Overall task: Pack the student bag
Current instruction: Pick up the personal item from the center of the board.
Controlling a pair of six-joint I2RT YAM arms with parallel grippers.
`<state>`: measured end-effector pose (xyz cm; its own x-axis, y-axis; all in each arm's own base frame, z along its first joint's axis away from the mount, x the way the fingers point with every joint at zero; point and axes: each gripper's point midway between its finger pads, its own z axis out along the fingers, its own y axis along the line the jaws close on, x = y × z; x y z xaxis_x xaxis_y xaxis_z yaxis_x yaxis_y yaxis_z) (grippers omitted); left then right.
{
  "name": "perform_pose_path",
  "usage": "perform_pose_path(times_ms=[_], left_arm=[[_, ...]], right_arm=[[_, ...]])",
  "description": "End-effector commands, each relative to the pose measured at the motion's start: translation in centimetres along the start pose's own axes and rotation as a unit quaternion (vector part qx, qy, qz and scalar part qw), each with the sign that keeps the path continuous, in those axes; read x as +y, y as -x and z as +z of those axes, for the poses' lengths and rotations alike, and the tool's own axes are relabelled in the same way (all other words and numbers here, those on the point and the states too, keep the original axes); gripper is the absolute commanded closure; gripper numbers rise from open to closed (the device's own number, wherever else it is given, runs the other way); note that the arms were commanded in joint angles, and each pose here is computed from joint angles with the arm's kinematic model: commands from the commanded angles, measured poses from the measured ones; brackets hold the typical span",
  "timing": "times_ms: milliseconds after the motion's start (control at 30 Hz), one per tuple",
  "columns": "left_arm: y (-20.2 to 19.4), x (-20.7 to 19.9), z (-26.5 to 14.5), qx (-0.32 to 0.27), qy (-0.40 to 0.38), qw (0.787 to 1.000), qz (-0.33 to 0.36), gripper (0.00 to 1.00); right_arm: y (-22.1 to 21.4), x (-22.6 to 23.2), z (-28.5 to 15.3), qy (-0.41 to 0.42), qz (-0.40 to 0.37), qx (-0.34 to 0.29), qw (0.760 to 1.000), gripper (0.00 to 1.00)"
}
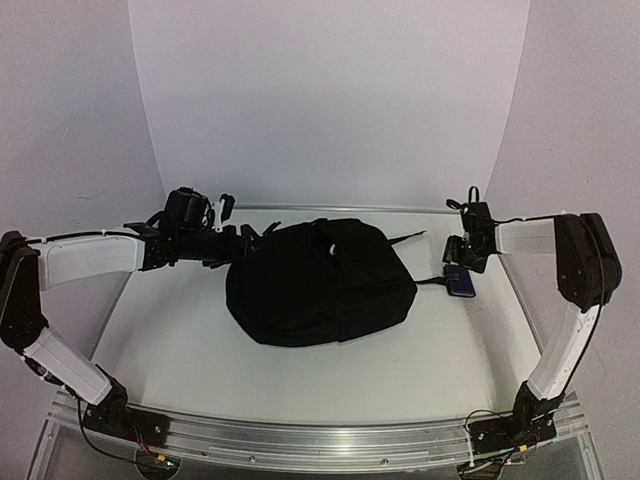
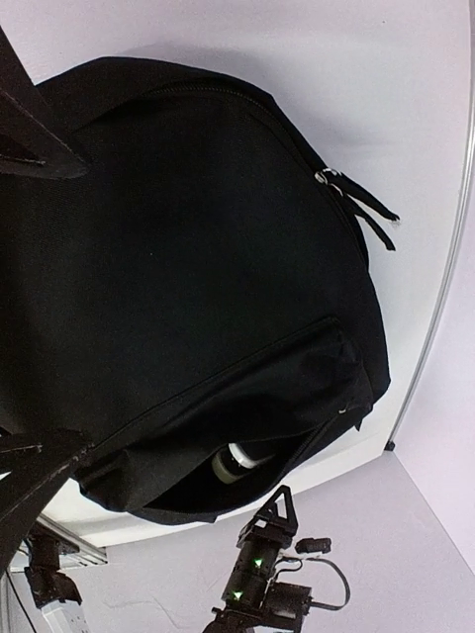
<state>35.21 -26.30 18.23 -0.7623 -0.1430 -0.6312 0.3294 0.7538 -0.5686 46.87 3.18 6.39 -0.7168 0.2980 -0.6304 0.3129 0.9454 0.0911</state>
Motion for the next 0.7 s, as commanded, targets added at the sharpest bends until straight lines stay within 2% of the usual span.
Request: perform_pose_path(times_ms=[0, 267, 467, 667], left_arm=[[1.5, -0.6, -1.1, -0.034, -0.018, 0.999, -0.008, 0.13], [1.6, -0.2, -1.3, -0.035, -0.015, 0.999, -0.006, 0.12], [1.3, 0.2, -1.4, -0.035, -0.014, 0.999, -0.007, 0.12], [1.5, 0.2, -1.4, -0.037, -0.015, 0.999, -0.007, 0.12]], right_arm=[[0.8, -0.3, 0.9, -0.033, -0.03, 0.004, 0.999, 0.31], [-1.1, 0.0, 3.8, -0.058, -0.062, 0.047, 0.995, 0.35], [-1.9, -0.7, 4.8, -0.105, -0.089, 0.056, 0.989, 0.37], [-2.8, -0.8, 5.3, -0.119, -0.106, 0.065, 0.985, 0.65]])
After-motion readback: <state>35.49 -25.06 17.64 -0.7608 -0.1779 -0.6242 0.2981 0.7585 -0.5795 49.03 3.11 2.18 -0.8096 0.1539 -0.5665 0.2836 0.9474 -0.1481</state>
